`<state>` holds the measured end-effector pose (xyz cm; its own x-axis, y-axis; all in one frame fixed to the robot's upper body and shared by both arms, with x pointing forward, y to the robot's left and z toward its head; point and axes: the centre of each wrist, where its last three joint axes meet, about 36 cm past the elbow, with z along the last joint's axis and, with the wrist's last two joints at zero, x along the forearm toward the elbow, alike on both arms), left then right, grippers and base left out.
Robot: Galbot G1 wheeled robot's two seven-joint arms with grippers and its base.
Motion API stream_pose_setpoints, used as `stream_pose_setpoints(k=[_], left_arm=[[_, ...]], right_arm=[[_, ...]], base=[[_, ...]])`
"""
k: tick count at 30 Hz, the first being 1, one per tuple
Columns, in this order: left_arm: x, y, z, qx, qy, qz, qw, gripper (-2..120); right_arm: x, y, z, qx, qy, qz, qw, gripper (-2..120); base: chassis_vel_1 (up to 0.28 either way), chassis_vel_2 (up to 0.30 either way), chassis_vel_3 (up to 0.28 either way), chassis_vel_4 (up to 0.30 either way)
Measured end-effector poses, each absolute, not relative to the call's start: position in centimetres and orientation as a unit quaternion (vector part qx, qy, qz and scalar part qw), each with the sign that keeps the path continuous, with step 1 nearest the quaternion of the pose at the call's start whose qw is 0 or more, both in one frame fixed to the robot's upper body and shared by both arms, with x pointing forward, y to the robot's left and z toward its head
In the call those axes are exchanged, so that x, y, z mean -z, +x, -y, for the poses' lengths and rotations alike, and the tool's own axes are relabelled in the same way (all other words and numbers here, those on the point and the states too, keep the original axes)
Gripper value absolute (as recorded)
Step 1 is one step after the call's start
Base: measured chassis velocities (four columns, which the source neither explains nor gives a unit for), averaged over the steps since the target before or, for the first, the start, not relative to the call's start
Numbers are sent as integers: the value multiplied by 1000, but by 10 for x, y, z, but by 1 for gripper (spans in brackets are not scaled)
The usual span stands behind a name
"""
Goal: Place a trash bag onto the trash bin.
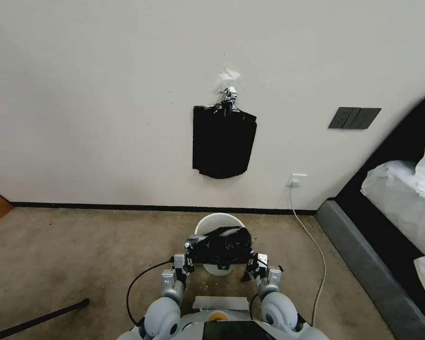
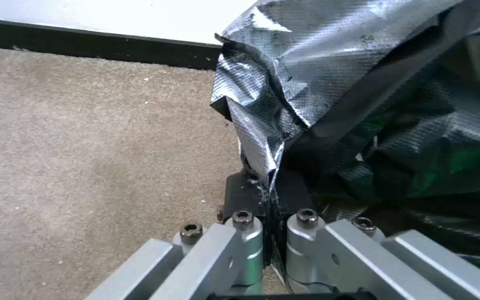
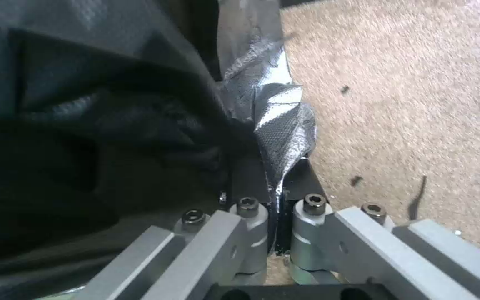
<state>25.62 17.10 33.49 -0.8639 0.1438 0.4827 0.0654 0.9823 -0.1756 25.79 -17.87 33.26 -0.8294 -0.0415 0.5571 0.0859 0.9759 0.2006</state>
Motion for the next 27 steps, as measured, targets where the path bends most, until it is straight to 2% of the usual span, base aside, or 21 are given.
stream_pose_setpoints(k=[1,7,9,12,14,17,18,21,22,25,27], left_arm=[[-335,256,-171,-77,-54,962,255,1],[-347,247,-179,-79,-69,959,262,25],[-348,245,-180,-79,-73,959,264,28],[-352,241,-187,-74,-82,958,265,42],[-353,240,-189,-73,-86,958,264,45],[-359,235,-199,-67,-112,959,251,62],[-359,235,-199,-67,-112,959,251,62],[-364,232,-204,-67,-122,962,235,77],[-364,232,-204,-67,-122,962,235,77],[-365,230,-209,-63,-130,962,230,91],[-365,229,-211,-61,-134,963,228,95]], right_arm=[[-333,258,179,109,-12,950,292,3],[-345,246,183,113,-7,951,288,26],[-347,244,183,113,-6,951,289,30],[-352,237,187,110,-6,951,290,44],[-352,236,188,109,-6,951,290,48],[-357,227,192,99,-7,952,290,65],[-357,227,192,99,-7,952,290,65],[-366,219,195,96,-6,954,285,80],[-366,219,195,96,-6,954,285,80],[-375,211,197,92,-1,956,279,92],[-377,210,197,92,0,956,277,97]], base=[[0,0,0,0],[0,0,0,0],[0,0,0,0],[0,0,0,0],[0,0,0,0],[0,0,0,0],[0,0,0,0],[0,0,0,0],[0,0,0,0],[0,0,0,0],[0,0,0,0]])
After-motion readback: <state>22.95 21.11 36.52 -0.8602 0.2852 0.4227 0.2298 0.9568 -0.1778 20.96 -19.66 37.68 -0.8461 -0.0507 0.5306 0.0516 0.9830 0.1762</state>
